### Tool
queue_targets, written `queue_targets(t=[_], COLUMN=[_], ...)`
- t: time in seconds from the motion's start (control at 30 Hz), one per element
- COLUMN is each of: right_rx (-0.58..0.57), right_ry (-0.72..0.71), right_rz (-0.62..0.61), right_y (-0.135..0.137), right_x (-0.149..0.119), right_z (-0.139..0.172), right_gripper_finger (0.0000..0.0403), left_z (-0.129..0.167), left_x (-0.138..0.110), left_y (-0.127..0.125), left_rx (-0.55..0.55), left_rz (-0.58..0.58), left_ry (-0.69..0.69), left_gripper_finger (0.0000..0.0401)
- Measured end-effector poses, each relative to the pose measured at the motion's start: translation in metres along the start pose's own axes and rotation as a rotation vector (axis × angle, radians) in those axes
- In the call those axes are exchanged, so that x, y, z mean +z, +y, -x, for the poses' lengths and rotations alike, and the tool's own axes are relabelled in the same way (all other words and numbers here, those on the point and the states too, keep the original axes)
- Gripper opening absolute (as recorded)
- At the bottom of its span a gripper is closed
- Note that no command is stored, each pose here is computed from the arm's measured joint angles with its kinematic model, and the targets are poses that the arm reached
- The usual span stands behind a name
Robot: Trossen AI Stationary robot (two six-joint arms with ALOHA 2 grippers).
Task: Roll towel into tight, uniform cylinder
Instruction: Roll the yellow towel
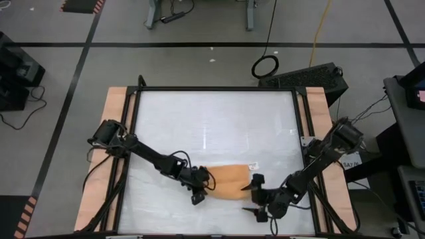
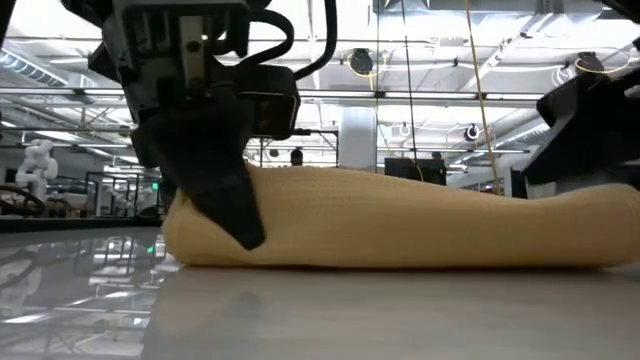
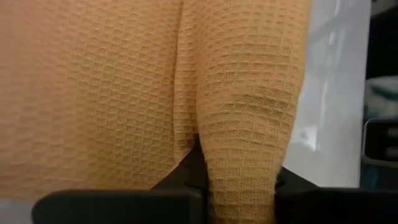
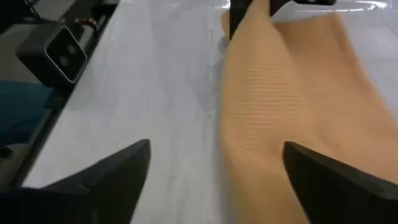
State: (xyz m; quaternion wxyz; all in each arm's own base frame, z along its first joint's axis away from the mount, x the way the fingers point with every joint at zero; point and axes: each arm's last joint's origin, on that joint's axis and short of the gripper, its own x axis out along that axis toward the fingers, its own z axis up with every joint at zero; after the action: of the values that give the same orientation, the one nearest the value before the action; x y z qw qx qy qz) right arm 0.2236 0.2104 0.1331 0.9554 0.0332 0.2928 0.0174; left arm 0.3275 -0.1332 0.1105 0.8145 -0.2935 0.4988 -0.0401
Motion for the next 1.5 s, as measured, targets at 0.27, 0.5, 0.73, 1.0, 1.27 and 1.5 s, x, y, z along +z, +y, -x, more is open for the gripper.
queue_targets(t=[0.27, 0.5, 0.73, 1.0, 1.27, 1.5], right_rx=[-0.112, -0.207, -0.178, -0.067, -0.016, -0.016], right_ry=[0.066, 0.216, 0.365, 0.498, 0.568, 0.584], right_rz=[0.121, 0.189, 0.132, 0.049, 0.045, 0.043], right_y=[0.007, 0.008, -0.009, -0.033, -0.049, -0.055], right_x=[0.005, 0.025, 0.030, 0.039, 0.043, 0.044], right_z=[-0.025, -0.022, -0.030, -0.043, -0.048, -0.050], right_gripper_finger=[0.0394, 0.0394, 0.0393, 0.0393, 0.0392, 0.0328], left_z=[-0.001, 0.000, 0.000, 0.000, 0.000, 0.003], left_x=[0.005, 0.005, 0.006, 0.007, 0.010, 0.010], left_y=[-0.005, -0.005, -0.005, -0.005, -0.004, -0.007], left_rx=[-0.039, -0.032, -0.032, -0.026, 0.030, 0.038], left_rz=[0.015, 0.015, 0.011, -0.003, -0.017, -0.076], left_ry=[-0.064, -0.079, -0.090, -0.101, -0.185, -0.195], left_gripper_finger=[0.0051, 0.0051, 0.0051, 0.0050, 0.0074, 0.0167])
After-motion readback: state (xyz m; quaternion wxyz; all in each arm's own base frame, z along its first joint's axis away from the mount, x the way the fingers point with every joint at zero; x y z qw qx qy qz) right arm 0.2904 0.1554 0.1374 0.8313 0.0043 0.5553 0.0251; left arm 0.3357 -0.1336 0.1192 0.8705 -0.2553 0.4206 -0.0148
